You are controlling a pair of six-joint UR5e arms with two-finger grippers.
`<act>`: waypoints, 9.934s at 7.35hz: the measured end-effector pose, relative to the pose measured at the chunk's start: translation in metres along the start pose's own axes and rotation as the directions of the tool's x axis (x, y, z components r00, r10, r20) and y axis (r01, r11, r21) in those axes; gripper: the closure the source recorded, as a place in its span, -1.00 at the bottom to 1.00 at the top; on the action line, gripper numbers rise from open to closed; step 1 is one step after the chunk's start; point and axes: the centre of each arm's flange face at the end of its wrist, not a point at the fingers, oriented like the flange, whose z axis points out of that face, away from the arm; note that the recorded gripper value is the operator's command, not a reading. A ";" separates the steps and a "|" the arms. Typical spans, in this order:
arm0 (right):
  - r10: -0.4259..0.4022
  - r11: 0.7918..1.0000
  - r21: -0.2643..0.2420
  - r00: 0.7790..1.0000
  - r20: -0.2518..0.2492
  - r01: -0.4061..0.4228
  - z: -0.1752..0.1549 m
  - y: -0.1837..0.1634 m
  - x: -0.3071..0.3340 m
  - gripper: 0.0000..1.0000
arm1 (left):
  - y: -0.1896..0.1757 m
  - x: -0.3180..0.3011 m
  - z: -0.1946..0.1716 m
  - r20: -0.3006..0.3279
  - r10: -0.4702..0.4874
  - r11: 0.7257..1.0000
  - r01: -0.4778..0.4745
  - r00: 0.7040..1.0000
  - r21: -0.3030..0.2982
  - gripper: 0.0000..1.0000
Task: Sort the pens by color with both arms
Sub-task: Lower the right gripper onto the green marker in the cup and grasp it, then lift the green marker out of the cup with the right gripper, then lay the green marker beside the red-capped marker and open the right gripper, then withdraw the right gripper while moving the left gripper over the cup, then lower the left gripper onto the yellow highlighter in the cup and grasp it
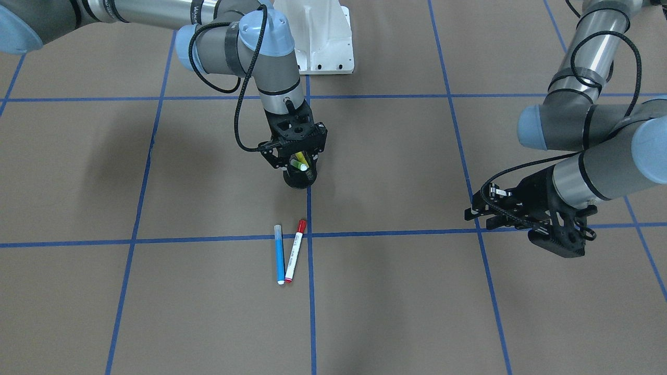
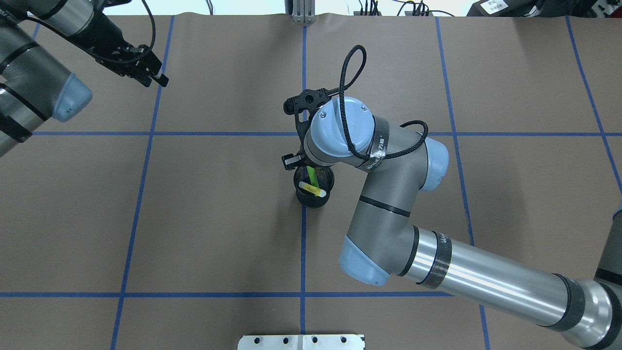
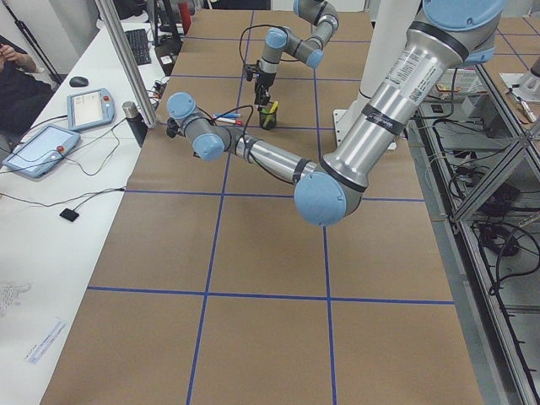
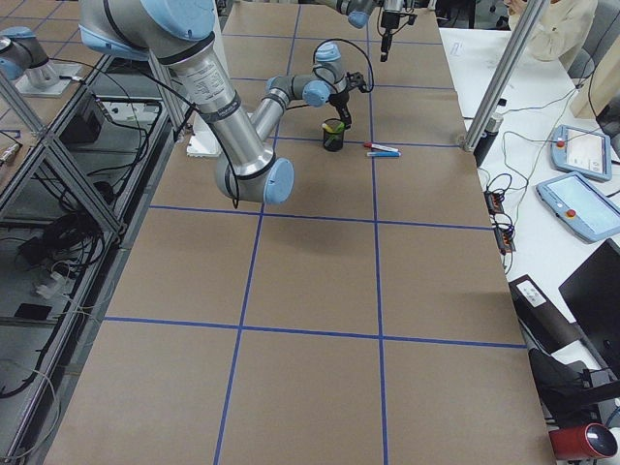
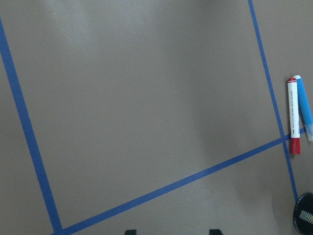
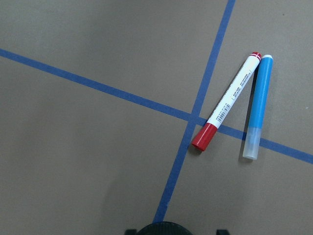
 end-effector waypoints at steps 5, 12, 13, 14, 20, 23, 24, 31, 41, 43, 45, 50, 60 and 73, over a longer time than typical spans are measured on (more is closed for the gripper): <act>0.000 1.000 0.000 1.000 0.000 0.000 0.000 -0.001 -0.001 0.31 | 0.000 0.002 -0.001 -0.001 0.003 1.000 -0.003 1.000 0.002 -0.17; 0.000 1.000 0.001 1.000 0.001 0.000 -0.001 -0.001 -0.002 0.79 | 0.000 0.003 0.001 -0.002 0.004 1.000 -0.004 1.000 -0.001 -0.16; 0.000 1.000 -0.002 1.000 -0.001 0.000 0.000 -0.001 -0.002 0.79 | 0.001 0.003 0.002 -0.002 0.004 1.000 -0.004 1.000 -0.002 -0.16; 0.001 1.000 -0.005 1.000 -0.003 -0.001 -0.001 -0.001 -0.002 0.79 | 0.001 0.003 0.003 -0.001 0.003 1.000 -0.003 1.000 -0.004 -0.16; 0.066 0.997 -0.039 0.997 -0.026 -0.067 -0.093 -0.051 0.001 0.78 | -0.001 0.008 0.004 -0.003 0.002 1.000 -0.002 1.000 -0.003 -0.15; 0.137 0.990 -0.035 0.989 -0.054 -0.139 -0.108 -0.101 0.002 0.78 | -0.002 0.011 0.004 -0.001 0.002 1.000 -0.002 1.000 0.000 -0.15; 0.177 0.983 -0.039 0.981 -0.078 -0.180 -0.100 -0.126 -0.007 0.78 | -0.001 0.011 0.006 0.000 0.001 1.000 -0.001 1.000 -0.001 -0.15; 0.276 0.941 -0.156 0.949 -0.155 -0.299 -0.001 -0.190 0.010 0.78 | 0.002 0.010 0.010 0.004 0.000 1.000 0.001 1.000 -0.004 -0.15; 0.284 0.937 -0.164 0.947 -0.150 -0.307 0.041 -0.185 -0.011 0.16 | 0.003 0.018 0.017 -0.001 -0.001 1.000 0.001 1.000 -0.012 -0.16; 0.274 0.941 -0.164 0.951 -0.145 -0.296 0.043 -0.183 -0.011 -0.36 | 0.003 0.020 0.018 -0.002 0.001 1.000 -0.001 1.000 -0.014 -0.17; 0.260 0.947 -0.155 0.955 -0.141 -0.281 0.041 -0.183 -0.009 -0.45 | 0.003 0.021 0.018 -0.003 0.001 1.000 -0.001 1.000 -0.014 -0.17; 0.128 0.977 -0.168 0.991 -0.048 -0.134 -0.009 -0.157 0.086 -0.55 | 0.019 0.102 0.030 -0.054 -0.323 0.946 0.320 0.945 -0.052 -0.19; 0.102 0.942 -0.311 0.990 -0.101 -0.129 -0.109 -0.039 0.182 -0.97 | 0.029 0.293 0.122 0.230 -0.736 0.571 0.766 0.637 -0.294 -0.37; 0.073 0.942 -0.320 0.992 -0.102 -0.102 -0.104 -0.037 0.184 -0.97 | 0.035 0.345 0.213 0.317 -0.698 0.558 0.765 0.642 -0.321 -0.24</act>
